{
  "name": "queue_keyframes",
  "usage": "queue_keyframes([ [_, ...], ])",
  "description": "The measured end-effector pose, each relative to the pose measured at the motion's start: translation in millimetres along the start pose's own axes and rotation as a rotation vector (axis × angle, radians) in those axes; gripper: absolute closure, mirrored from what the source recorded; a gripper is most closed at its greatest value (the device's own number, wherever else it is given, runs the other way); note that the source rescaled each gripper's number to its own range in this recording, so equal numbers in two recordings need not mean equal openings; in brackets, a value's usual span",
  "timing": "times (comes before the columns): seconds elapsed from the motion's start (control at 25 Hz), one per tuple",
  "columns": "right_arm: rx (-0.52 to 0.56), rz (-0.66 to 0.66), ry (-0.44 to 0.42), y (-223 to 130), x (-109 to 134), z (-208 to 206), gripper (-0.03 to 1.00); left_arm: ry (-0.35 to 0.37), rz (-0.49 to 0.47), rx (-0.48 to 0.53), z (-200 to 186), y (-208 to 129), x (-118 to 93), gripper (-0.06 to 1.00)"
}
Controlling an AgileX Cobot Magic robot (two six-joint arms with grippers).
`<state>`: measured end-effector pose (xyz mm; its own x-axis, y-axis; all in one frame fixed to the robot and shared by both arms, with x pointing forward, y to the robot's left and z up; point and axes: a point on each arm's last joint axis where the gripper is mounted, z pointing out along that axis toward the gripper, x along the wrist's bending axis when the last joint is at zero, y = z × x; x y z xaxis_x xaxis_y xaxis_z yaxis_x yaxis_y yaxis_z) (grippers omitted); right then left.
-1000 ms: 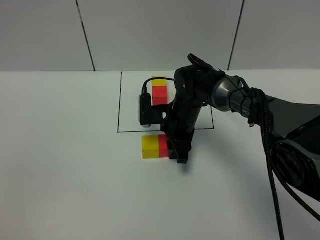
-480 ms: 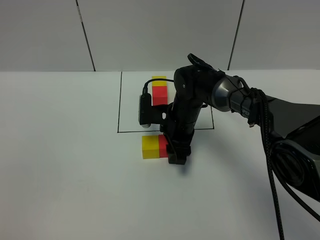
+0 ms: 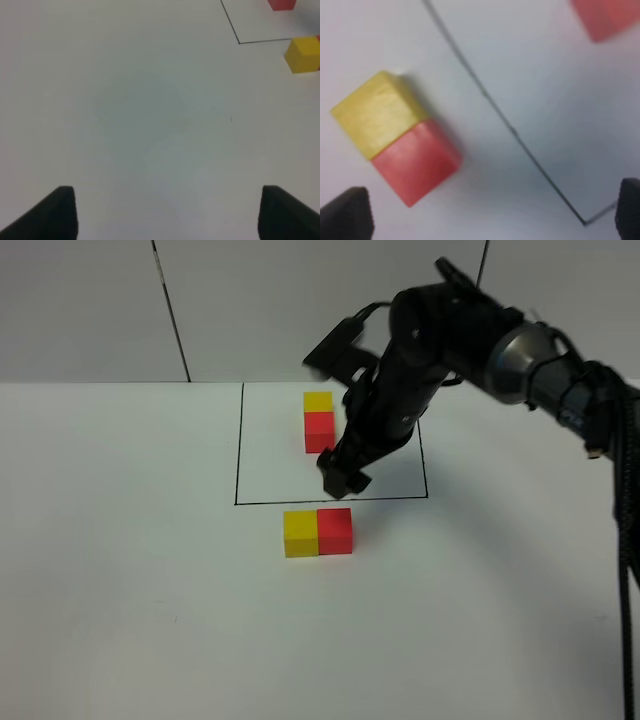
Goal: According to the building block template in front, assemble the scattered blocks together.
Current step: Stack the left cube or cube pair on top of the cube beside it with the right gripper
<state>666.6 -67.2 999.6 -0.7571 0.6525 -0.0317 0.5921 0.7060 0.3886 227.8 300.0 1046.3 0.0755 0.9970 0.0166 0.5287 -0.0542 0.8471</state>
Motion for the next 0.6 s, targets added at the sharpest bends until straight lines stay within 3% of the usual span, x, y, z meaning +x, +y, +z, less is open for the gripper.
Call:
queue_keyframes([
  [0.08,-0.031,0.16,-0.066,-4.9,-16.8,-21.4,0.01,0.0,0.0,0.0,0.0,0.0,0.0,0.23],
  [0.28,-0.083,0.409,-0.202,-34.7,-44.9,-42.6,0.08,0.0,0.0,0.0,0.0,0.0,0.0,0.23],
  [0.6,-0.186,0.603,-0.233,-86.3,-35.9,-51.1,0.09,0.0,0.0,0.0,0.0,0.0,0.0,0.23],
])
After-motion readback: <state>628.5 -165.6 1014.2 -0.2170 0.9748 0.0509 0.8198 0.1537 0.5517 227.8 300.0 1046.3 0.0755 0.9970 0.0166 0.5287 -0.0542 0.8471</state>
